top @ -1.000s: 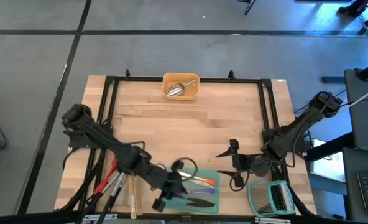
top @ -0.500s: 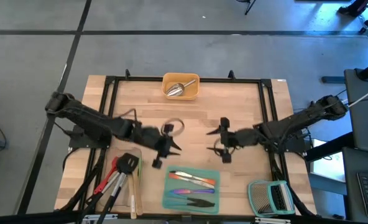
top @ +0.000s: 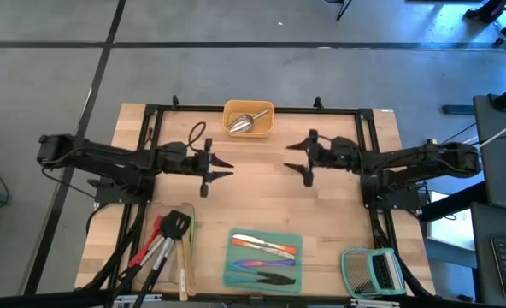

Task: Pick & Place Kitchen Items
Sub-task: Return to Home Position

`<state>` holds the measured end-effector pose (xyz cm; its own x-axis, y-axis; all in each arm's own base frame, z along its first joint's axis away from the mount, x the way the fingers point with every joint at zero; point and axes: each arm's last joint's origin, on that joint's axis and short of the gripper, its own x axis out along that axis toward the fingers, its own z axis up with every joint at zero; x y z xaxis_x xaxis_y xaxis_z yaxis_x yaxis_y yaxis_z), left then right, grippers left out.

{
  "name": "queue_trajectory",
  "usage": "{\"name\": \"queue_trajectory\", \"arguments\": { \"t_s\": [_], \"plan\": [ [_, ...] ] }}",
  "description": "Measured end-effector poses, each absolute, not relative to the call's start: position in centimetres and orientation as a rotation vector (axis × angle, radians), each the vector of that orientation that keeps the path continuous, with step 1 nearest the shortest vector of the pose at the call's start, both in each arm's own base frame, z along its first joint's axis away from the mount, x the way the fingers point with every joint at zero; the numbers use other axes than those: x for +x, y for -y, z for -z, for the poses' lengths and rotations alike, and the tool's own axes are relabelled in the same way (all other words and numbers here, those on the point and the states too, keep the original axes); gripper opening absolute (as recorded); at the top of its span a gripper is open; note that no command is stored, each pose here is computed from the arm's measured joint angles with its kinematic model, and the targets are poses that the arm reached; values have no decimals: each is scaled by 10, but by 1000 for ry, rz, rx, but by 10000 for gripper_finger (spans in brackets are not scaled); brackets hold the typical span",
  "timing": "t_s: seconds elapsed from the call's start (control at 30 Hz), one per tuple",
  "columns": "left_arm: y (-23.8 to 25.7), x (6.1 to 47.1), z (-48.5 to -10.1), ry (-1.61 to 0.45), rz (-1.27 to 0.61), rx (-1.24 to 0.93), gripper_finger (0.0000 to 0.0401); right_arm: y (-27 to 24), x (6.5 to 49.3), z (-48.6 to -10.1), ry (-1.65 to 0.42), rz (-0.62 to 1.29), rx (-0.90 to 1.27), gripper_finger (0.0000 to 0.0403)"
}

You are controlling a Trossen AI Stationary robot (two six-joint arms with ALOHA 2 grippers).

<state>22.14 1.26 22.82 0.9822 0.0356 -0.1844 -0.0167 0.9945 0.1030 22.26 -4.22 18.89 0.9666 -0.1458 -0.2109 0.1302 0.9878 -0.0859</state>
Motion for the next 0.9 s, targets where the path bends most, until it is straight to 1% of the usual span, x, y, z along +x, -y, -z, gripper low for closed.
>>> {"name": "queue_trajectory", "arguments": {
  "t_s": [0.2, 0.3, 0.47, 0.6, 0.77, 0.9],
  "plan": [
    [-16, 207, -207, -235, -50, 26, 86, 66, 208, -175, -258, 187, -40, 286],
    [-17, 199, -204, -182, -63, 14, 86, 77, 201, -172, -260, 179, -14, 287],
    [-23, 184, -203, -85, -106, 30, 86, 85, 181, -177, -207, 252, 37, 287],
    [-30, 176, -202, -68, -152, 32, 86, 76, 164, -182, -198, 267, 61, 287],
    [-36, 174, -203, -61, -144, 54, 86, 57, 147, -188, -249, 333, 73, 287],
    [-39, 173, -203, -60, -145, 63, 86, 39, 143, -196, -209, 337, 61, 287]
  ]
}}
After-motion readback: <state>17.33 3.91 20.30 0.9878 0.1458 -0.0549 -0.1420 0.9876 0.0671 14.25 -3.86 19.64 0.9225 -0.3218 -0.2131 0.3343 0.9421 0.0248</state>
